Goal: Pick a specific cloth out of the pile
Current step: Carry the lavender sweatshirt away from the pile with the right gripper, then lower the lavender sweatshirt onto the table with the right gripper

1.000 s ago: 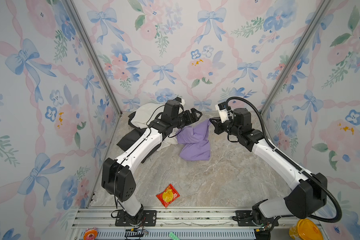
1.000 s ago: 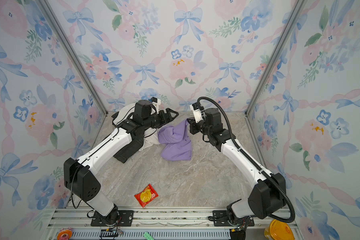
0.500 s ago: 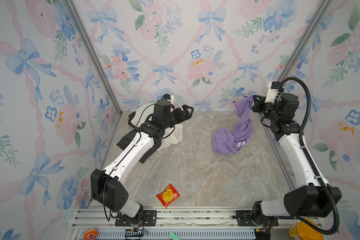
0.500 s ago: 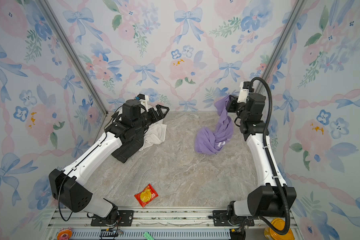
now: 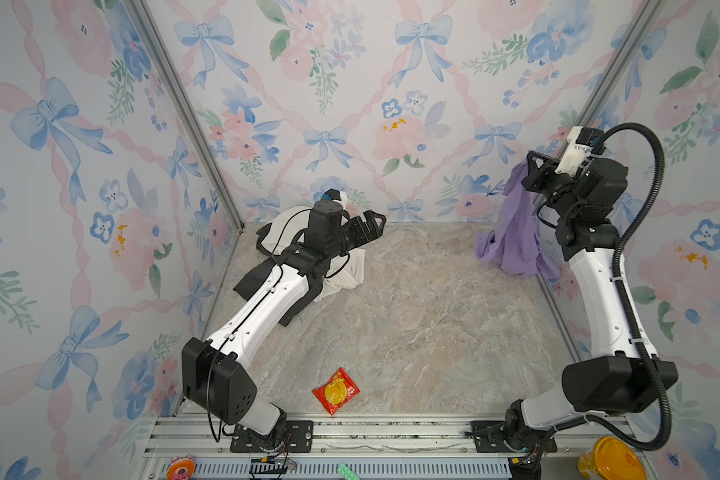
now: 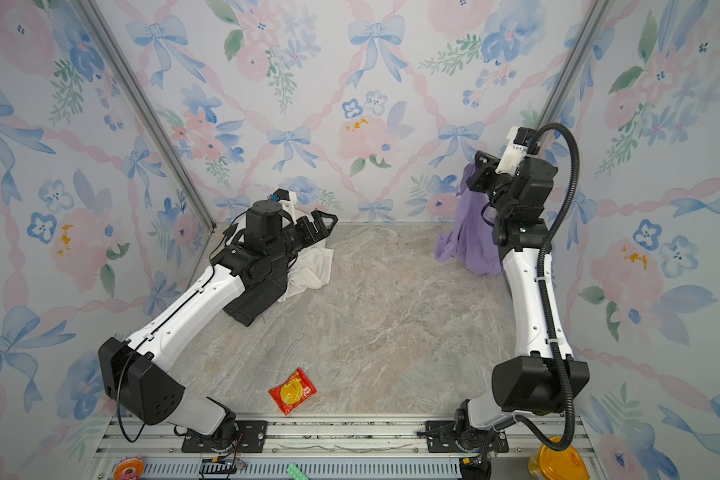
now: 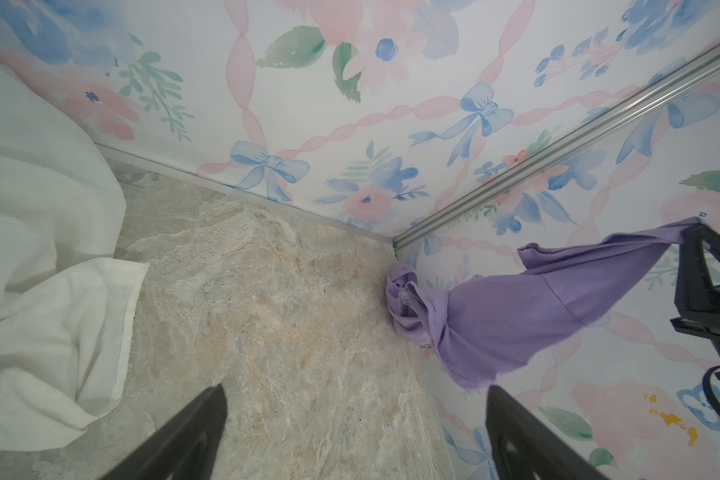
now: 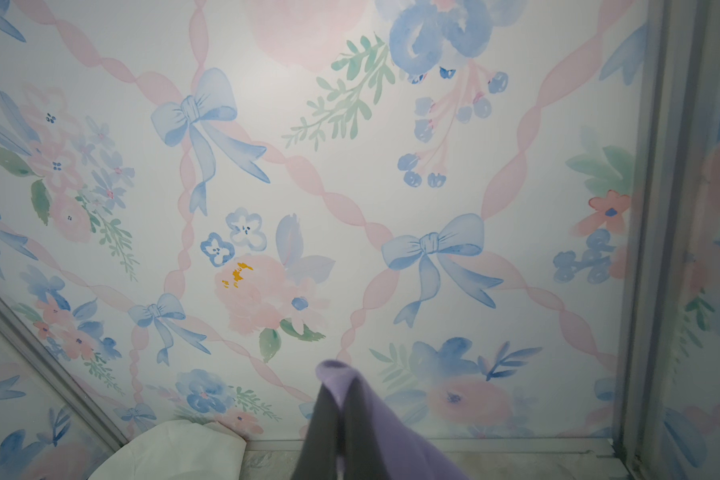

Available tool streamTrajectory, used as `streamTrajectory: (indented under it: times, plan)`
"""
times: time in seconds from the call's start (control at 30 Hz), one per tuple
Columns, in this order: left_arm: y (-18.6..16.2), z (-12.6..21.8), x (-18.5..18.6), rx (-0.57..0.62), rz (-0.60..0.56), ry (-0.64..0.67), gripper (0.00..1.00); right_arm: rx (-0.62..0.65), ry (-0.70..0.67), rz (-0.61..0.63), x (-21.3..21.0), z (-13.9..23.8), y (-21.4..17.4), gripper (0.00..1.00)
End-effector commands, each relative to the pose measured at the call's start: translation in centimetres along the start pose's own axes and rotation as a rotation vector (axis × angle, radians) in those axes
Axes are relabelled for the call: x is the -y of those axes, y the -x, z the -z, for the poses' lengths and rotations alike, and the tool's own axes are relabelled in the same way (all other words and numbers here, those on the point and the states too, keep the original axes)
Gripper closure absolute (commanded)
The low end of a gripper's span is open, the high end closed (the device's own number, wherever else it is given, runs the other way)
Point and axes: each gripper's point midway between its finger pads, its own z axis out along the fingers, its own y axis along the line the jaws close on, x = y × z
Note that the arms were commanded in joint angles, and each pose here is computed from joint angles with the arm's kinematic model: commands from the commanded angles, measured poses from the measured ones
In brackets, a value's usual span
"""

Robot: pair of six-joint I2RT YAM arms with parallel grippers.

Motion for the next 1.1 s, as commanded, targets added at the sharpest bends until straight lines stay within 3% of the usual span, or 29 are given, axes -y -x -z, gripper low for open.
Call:
streamTrajectory:
  times: [0.0,0.23,0.83,1.07]
  plan:
    - [0.7,1.1,0.2,0.034,-0.007,-0.002,0.02,0.038,0.042,0.020,-1.1,0.4,1.5,1.00]
    - [0.8,1.7,0.0,0.050,-0.004,0.002,0.02,0.044,0.049,0.029,-1.2,0.6,1.8,1.00]
    - [0.8,1.6,-0.3,0.060,0.009,0.003,0.02,0.312,0.117,0.073,-4.6,2.3,13.5,1.00]
    - [0.7,1.7,-0.4,0.061,0.012,0.005,0.02,0.329,0.115,0.089,-3.9,1.7,14.9,1.00]
